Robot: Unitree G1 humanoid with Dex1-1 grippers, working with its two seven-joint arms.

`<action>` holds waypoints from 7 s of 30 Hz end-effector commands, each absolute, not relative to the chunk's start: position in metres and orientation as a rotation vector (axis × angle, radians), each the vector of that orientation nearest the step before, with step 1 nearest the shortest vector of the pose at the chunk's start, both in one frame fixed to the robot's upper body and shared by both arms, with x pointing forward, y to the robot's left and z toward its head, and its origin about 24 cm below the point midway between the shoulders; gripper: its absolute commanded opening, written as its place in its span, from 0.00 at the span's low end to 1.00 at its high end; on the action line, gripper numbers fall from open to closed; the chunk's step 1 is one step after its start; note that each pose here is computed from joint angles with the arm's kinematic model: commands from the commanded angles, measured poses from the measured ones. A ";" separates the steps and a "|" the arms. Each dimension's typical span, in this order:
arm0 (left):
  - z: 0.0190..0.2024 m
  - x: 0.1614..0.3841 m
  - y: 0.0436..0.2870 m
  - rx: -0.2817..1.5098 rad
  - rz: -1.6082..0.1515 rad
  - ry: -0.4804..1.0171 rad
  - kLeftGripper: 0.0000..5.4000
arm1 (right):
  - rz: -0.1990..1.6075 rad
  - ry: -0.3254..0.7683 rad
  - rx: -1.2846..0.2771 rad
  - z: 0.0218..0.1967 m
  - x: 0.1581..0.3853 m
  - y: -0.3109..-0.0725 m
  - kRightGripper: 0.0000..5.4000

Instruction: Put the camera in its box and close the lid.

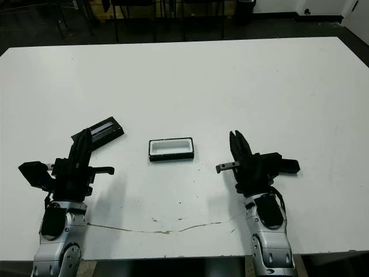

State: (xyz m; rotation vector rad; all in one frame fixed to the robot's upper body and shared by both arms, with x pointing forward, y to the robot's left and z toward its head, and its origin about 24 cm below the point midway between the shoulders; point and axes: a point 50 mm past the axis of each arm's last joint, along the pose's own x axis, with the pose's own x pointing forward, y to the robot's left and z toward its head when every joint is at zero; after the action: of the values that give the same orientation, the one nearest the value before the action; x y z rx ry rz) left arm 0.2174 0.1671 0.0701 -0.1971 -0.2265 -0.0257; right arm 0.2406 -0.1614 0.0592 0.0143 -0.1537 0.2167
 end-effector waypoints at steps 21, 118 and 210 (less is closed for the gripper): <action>0.063 0.215 0.169 -0.189 -0.013 -0.186 0.00 | 0.234 -0.150 0.006 0.065 0.243 -0.176 0.00; 0.061 0.215 0.172 -0.193 -0.013 -0.173 0.00 | 1.093 0.747 -0.176 0.082 0.283 -0.331 1.00; 0.063 0.215 0.173 -0.189 -0.009 -0.181 0.00 | 1.412 0.480 -0.984 0.167 0.361 -0.108 0.13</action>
State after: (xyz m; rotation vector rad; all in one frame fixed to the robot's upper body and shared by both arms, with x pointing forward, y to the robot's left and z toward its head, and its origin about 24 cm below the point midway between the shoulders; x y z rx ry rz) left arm 0.2181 0.1698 0.0701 -0.1898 -0.2182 -0.0200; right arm 0.3604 -0.1120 0.1657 -0.9621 0.4766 1.4043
